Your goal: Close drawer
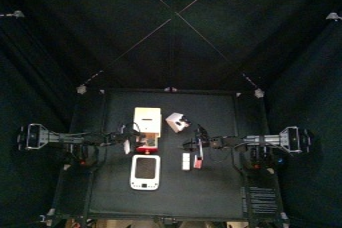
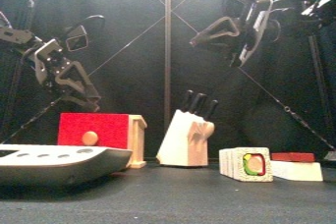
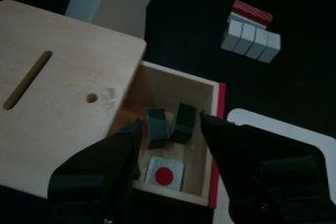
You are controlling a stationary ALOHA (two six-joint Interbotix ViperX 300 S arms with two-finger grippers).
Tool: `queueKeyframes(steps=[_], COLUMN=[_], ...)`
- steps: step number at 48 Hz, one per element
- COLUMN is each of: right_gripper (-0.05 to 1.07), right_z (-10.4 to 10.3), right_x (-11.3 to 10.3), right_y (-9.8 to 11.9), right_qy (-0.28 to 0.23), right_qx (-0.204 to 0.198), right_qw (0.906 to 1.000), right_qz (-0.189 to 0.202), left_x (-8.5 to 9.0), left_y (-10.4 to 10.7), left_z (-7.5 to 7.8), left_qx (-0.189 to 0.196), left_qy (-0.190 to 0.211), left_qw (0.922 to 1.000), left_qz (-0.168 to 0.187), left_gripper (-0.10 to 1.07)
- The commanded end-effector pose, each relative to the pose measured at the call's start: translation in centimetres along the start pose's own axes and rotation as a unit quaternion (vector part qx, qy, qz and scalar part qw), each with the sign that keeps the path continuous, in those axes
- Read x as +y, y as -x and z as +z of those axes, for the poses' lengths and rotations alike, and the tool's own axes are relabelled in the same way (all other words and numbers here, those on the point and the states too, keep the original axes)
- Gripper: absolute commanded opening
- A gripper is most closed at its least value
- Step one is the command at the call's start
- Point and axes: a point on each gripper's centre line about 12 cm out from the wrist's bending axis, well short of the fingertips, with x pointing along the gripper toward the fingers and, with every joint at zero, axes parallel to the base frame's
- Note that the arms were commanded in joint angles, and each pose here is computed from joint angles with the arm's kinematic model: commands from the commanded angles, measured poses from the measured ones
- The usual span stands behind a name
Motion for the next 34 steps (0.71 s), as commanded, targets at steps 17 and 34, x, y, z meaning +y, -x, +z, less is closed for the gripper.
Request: queueKeyframes(steps=[17, 34], right_gripper=[0.37, 0.37], right_z=[2.4, 4.2], right_x=[-0.4, -1.6], right_y=[-0.3, -2.7], right_qy=[0.0, -0.011], right_qx=[-0.035, -0.053], right_qw=[0.9994, 0.9984], right_qz=[-0.005, -0.018], left_x=[-1.4, -3.7], left_y=[0.2, 0.4], left_z=[1.7, 1.8], left_qx=[-0.037, -0.05], left_qy=[-0.015, -0.03], left_qw=[0.9989, 0.9962], left_qz=[-0.025, -0.065], left_gripper=[0.82, 0.61])
